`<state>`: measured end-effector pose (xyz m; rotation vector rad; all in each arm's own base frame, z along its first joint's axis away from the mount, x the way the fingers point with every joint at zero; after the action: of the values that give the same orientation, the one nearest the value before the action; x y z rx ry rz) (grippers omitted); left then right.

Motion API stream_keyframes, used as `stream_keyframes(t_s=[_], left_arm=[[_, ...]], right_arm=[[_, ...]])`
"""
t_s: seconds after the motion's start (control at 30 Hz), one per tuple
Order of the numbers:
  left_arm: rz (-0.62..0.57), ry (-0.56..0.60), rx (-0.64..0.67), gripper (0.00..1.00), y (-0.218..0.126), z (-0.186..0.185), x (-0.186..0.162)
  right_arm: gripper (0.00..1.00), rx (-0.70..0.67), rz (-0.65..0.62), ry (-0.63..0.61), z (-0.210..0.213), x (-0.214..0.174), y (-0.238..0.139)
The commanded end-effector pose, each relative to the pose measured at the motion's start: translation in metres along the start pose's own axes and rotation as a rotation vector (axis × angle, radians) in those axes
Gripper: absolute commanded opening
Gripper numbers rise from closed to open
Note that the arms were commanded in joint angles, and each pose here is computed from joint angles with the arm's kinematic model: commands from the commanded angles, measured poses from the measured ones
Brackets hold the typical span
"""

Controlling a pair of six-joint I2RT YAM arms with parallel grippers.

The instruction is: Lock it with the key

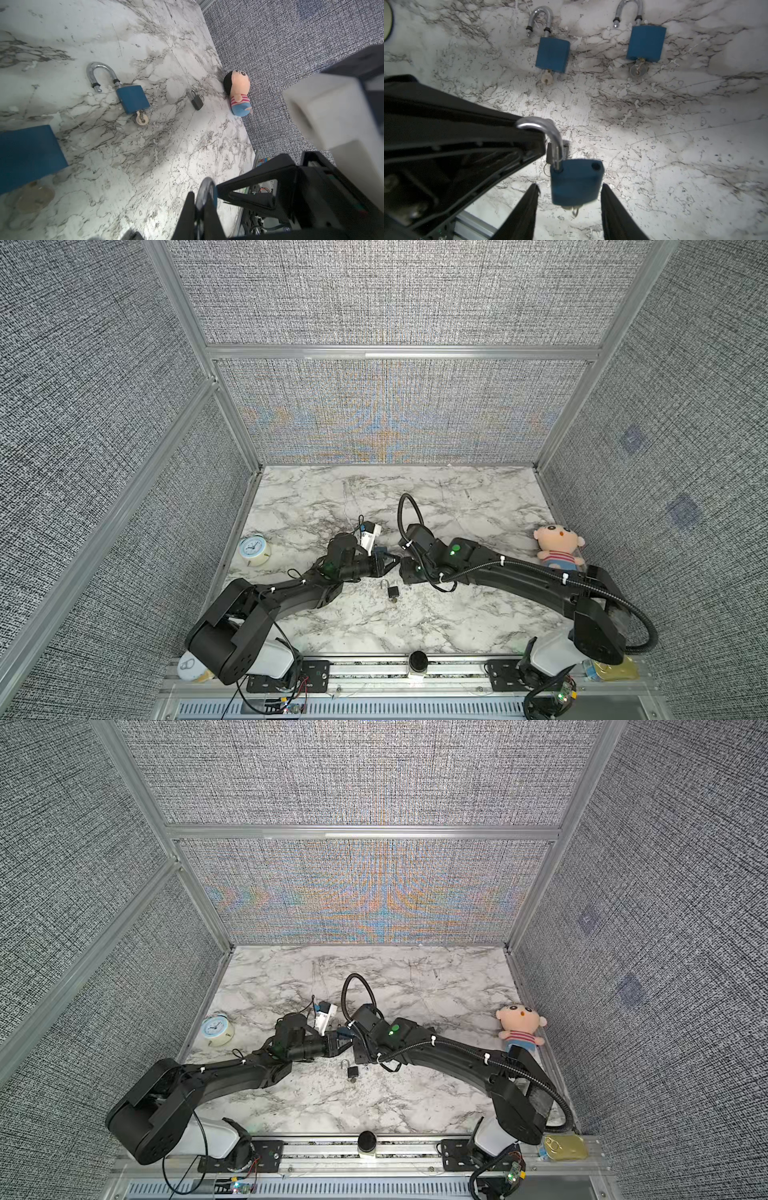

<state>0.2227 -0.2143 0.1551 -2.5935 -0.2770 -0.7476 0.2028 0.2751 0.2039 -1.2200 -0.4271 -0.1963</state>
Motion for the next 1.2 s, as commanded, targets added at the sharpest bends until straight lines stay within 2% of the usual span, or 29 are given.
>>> stream_keyframes(t_s=[0.0,0.5,0.77,0.97,1.17], left_arm=[[-0.039,-0.01,-0.03,0.0,-0.004,-0.009,0.007],[-0.246,-0.037,0.029,0.0,-0.036,-0.048,0.046],[-0.305,-0.048,0.063,0.0,-0.048,-0.063,0.059],[-0.317,-0.066,0.076,0.0,-0.046,-0.067,0.066],[-0.322,-0.069,0.087,0.0,-0.041,-0.069,0.075]], right_arm=[[0.54,0.048,-0.049,0.009,0.003,0.007,-0.006],[0.56,0.218,-0.262,-0.029,-0.009,0.006,-0.065],[0.56,0.244,-0.339,-0.08,-0.013,0.003,-0.072],[0.56,0.231,-0.415,-0.144,-0.001,0.02,-0.073],[0.56,0.181,-0.473,-0.161,0.006,0.035,-0.056]])
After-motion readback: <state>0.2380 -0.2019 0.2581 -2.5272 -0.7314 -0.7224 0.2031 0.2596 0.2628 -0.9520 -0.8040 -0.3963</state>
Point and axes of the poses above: each gripper's point midway between its finger pads, its own y axis out along the fingers, its own z axis along the line the jaws close on, x = y × z, the point moved 9 cm from there along -y, back along the fingers, and after that the axes turned 3 degrees about y, right-handed, at the moved point
